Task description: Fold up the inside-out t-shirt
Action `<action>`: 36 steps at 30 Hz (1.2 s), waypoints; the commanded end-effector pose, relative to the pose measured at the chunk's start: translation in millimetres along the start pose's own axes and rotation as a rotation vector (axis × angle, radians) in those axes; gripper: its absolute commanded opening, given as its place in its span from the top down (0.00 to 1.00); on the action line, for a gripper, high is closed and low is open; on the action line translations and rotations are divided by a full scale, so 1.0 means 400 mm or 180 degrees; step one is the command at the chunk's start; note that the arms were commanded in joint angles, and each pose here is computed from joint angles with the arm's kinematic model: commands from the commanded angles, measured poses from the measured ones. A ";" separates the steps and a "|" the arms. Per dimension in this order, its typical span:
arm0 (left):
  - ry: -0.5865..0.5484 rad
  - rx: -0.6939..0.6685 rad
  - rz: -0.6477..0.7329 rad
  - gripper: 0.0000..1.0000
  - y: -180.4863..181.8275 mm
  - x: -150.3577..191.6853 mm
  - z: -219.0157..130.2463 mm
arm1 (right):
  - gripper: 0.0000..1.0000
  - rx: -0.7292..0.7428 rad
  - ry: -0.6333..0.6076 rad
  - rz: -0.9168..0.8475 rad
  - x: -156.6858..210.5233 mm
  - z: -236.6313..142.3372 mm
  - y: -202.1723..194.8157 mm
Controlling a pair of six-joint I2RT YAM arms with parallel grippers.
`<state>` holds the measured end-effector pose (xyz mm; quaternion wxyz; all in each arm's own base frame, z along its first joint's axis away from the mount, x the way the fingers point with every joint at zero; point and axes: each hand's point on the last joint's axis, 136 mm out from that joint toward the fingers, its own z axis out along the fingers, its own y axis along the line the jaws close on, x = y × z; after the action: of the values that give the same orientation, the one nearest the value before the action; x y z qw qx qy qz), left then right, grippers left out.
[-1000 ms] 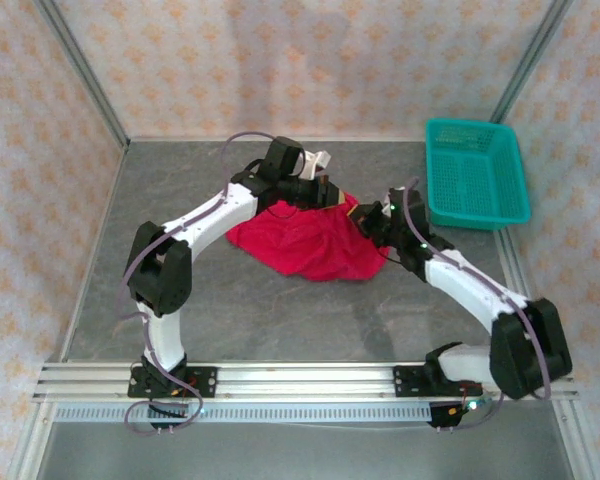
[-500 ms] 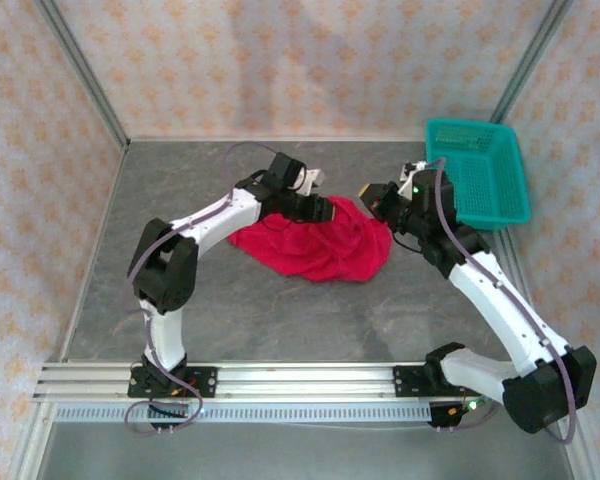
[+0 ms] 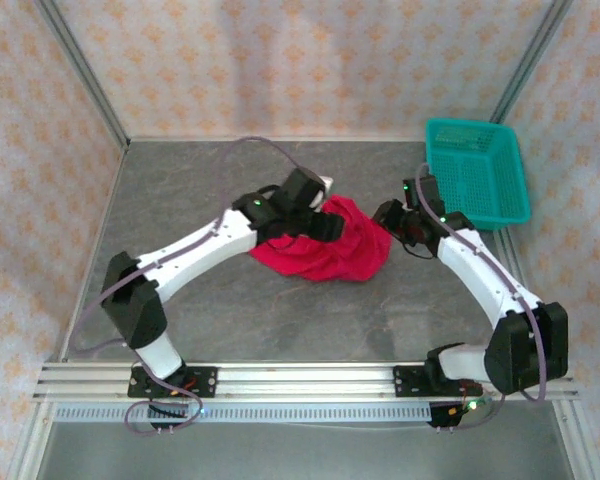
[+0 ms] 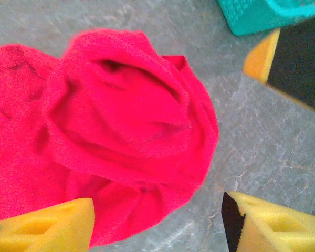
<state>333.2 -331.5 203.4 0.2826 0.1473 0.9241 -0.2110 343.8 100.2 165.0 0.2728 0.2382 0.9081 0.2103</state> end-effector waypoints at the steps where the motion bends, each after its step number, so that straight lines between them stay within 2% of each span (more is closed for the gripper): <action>1: -0.0046 -0.0604 -0.0368 0.33 0.049 0.017 0.062 | 0.50 0.0198 -0.0057 0.0074 -0.012 -0.023 -0.064; 6: -0.0338 -0.0957 -0.0696 0.30 0.045 -0.008 0.110 | 0.49 0.0145 -0.0042 0.0118 -0.005 -0.030 -0.076; 12: -0.0459 -0.0948 -0.1025 0.23 0.028 -0.017 0.150 | 0.49 0.0089 0.0046 0.0110 0.014 -0.017 -0.077; 15: -0.0552 -0.0818 -0.1181 0.14 0.015 -0.024 0.146 | 0.49 0.0075 0.0072 0.0105 0.020 -0.009 -0.079; 16: -0.0592 -0.0808 -0.1239 0.01 0.016 -0.026 0.144 | 0.49 0.0068 0.0093 0.0105 0.023 -0.006 -0.079; 23: -0.0664 -0.0804 -0.1401 0.00 0.018 -0.028 0.153 | 0.49 -0.0013 0.0165 0.0125 0.032 0.009 -0.070; 24: -0.0653 -0.0807 -0.1400 0.02 0.017 -0.027 0.160 | 0.49 -0.0014 0.0165 0.0126 0.032 0.009 -0.070; 26: -0.0623 -0.0809 -0.1372 0.15 0.016 -0.024 0.174 | 0.49 -0.0029 0.0162 0.0135 0.031 0.009 -0.068; 29: -0.0580 -0.0762 -0.1355 0.46 0.016 -0.025 0.192 | 0.50 -0.0073 0.0168 0.0159 0.031 0.009 -0.062; 30: -0.0570 -0.0761 -0.1361 0.52 0.018 -0.027 0.194 | 0.50 -0.0100 0.0177 0.0170 0.032 0.010 -0.057; 32: -0.0542 -0.0809 -0.1346 0.59 0.027 -0.026 0.194 | 0.50 -0.0148 0.0193 0.0189 0.034 0.008 -0.051; 36: -0.0503 -0.0856 -0.1337 0.85 0.039 -0.033 0.187 | 0.51 -0.0229 0.0188 0.0234 0.035 0.005 -0.041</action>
<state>377.0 -361.0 143.6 0.3170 -0.0975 0.9298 -0.1596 328.4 92.7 148.3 0.2432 0.2512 0.9041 0.2456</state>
